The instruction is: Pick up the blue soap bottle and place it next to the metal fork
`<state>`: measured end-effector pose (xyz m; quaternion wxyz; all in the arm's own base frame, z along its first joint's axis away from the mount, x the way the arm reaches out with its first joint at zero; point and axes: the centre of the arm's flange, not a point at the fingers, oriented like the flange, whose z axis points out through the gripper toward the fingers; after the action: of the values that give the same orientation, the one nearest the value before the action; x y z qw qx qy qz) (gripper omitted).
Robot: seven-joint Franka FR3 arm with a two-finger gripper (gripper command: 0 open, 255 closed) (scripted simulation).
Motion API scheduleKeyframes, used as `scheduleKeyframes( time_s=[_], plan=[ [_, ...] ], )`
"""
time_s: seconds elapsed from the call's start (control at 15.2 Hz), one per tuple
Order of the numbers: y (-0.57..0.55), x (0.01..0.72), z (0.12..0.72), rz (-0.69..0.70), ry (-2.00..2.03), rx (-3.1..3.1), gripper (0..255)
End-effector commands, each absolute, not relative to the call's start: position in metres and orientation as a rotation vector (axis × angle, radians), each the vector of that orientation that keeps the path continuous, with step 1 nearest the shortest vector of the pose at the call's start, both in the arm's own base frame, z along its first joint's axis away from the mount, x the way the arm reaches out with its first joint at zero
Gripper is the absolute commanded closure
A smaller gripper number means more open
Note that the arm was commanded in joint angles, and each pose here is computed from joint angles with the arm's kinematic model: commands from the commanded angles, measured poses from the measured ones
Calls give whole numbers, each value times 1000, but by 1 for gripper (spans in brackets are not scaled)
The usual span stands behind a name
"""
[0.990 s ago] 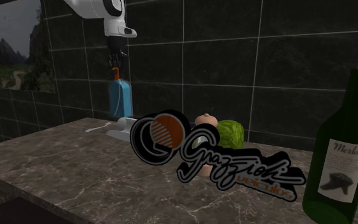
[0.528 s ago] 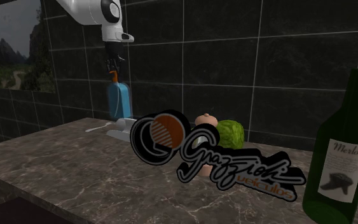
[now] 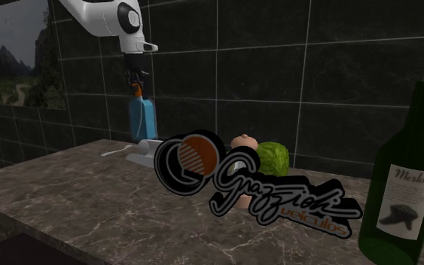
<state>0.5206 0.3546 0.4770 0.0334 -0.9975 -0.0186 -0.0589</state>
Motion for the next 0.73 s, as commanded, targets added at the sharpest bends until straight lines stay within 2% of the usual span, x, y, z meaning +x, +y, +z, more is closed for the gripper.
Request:
scheduleKeyframes(
  time_s=[0.0, 0.53, 0.59, 0.66],
  plan=[
    [348, 520, 422, 17, -59, -3152, 255],
    [348, 520, 422, 17, -59, -3152, 255],
    [349, 529, 440, 19, -60, -3152, 0],
    [346, 518, 439, 16, -57, -3153, 0]
  ],
)
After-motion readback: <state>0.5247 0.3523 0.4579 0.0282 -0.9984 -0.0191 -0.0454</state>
